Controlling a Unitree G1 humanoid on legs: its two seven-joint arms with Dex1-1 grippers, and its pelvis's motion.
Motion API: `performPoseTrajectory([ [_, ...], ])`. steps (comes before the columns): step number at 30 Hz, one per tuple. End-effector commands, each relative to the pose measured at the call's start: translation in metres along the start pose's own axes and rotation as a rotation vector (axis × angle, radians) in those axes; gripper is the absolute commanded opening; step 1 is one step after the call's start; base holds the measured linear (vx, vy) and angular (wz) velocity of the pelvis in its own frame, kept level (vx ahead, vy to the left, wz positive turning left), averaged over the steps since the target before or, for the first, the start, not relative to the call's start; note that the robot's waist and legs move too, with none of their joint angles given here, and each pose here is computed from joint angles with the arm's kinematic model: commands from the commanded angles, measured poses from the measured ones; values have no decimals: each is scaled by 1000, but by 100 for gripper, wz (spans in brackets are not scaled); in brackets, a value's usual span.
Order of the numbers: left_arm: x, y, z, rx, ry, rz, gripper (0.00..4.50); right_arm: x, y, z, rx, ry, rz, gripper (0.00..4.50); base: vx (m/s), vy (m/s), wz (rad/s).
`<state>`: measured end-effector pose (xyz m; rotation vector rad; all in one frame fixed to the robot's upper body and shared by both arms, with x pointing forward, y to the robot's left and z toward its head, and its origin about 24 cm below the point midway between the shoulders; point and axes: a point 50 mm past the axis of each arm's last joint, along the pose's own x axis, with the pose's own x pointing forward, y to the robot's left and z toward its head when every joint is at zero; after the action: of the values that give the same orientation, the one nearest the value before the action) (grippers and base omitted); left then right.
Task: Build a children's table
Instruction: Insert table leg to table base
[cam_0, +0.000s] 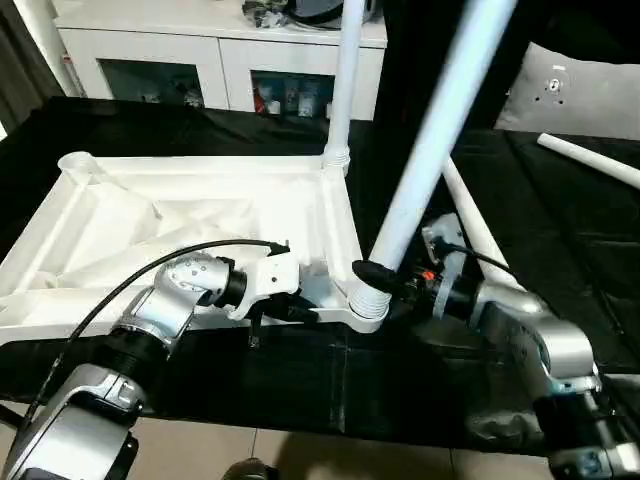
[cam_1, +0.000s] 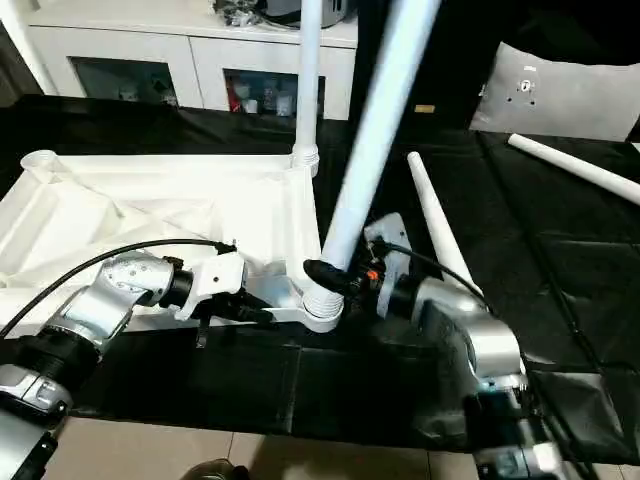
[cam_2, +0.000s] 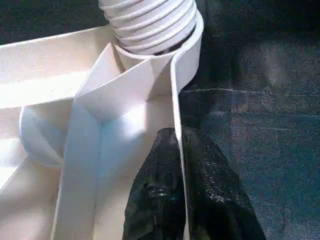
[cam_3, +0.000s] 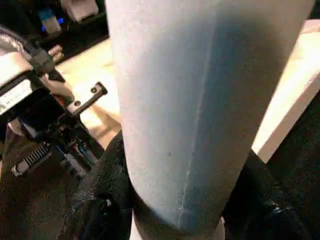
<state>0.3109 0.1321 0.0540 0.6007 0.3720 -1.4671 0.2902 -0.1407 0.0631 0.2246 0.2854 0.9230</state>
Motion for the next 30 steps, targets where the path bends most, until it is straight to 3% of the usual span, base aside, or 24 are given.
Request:
performPoseTrajectory([
  [1, 10, -7, 0, 8, 10, -49, 0, -4, -2, -23, 56, 45, -41, 188, 0, 0, 0],
  [3, 10, -7, -2, 4, 12, -45, 0, -6, -1, -31, 64, 22, -56, 188, 0, 0, 0],
  [7, 10, -7, -2, 1, 12, -45, 0, -7, -1, -35, 50, 16, -68, 188, 0, 0, 0],
  [10, 10, -7, -3, -5, 12, -44, 0, -9, -3, -37, -19, 9, -112, 188, 0, 0, 0],
  [21, 10, -11, -6, -6, 18, -58, 0, -6, -4, -52, -144, 118, -115, 188, 0, 0, 0],
  [30, 4, -10, -3, 40, 54, -116, 0, 7, -2, -53, -198, 256, -20, 188, 0, 0, 0],
])
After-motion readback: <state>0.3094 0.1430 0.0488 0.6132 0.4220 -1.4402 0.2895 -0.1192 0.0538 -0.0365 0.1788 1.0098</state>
